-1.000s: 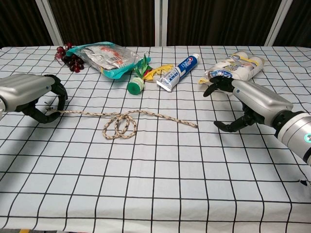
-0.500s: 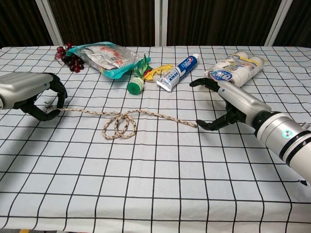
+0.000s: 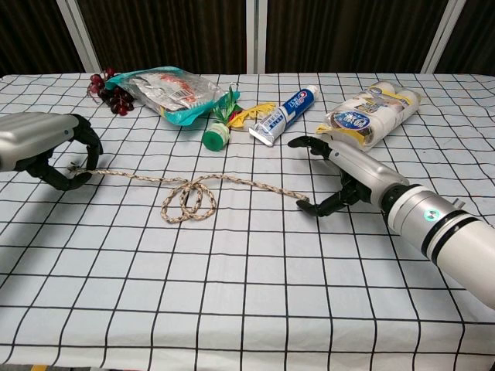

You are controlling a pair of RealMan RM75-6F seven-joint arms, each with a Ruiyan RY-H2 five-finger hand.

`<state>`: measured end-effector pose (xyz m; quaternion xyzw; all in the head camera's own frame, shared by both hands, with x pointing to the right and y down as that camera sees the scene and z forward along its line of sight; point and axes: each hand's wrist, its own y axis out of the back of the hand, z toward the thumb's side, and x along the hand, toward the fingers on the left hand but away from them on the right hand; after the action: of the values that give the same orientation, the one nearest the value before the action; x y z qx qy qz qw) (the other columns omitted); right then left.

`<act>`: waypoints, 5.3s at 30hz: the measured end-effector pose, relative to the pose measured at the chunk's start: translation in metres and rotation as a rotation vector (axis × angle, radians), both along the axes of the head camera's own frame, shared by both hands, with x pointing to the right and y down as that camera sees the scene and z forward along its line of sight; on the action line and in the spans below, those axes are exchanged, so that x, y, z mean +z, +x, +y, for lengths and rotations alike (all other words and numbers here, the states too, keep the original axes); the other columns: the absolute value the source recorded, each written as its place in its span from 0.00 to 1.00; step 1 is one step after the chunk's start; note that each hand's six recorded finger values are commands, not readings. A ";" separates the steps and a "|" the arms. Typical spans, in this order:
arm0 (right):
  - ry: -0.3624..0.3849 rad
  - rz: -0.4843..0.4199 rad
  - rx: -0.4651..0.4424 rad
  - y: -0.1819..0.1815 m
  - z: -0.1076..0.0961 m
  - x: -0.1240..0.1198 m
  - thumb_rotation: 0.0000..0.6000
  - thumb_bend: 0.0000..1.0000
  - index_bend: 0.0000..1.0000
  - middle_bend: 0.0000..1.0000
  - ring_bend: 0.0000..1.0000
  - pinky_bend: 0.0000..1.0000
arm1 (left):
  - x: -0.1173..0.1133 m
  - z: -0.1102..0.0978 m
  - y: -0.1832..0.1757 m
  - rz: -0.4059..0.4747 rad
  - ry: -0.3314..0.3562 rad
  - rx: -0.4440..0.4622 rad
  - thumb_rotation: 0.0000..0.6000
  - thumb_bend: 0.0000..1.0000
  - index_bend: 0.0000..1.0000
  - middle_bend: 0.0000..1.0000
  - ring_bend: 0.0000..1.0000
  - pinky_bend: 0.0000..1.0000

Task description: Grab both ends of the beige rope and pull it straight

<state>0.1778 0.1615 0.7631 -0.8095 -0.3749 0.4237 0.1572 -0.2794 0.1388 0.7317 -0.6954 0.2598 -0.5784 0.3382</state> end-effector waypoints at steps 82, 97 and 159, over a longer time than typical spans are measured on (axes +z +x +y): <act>0.000 0.083 0.003 -0.014 -0.017 0.013 1.00 0.32 0.60 0.16 0.00 0.00 | -0.001 0.000 -0.010 0.004 -0.006 -0.028 1.00 0.42 0.61 0.29 0.05 0.21; 0.004 0.082 0.014 -0.010 -0.020 0.010 1.00 0.35 0.63 0.18 0.00 0.00 | -0.003 -0.001 -0.013 0.004 -0.004 -0.037 1.00 0.42 0.62 0.29 0.05 0.21; -0.013 0.195 0.149 0.133 -0.011 -0.045 1.00 0.36 0.66 0.21 0.00 0.00 | -0.009 -0.016 -0.087 -0.098 -0.012 -0.178 1.00 0.42 0.63 0.31 0.05 0.21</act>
<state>0.3106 0.1504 0.7180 -0.7355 -0.4141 0.5132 0.1556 -0.3668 0.1231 0.7228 -0.6425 0.3003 -0.6409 0.2936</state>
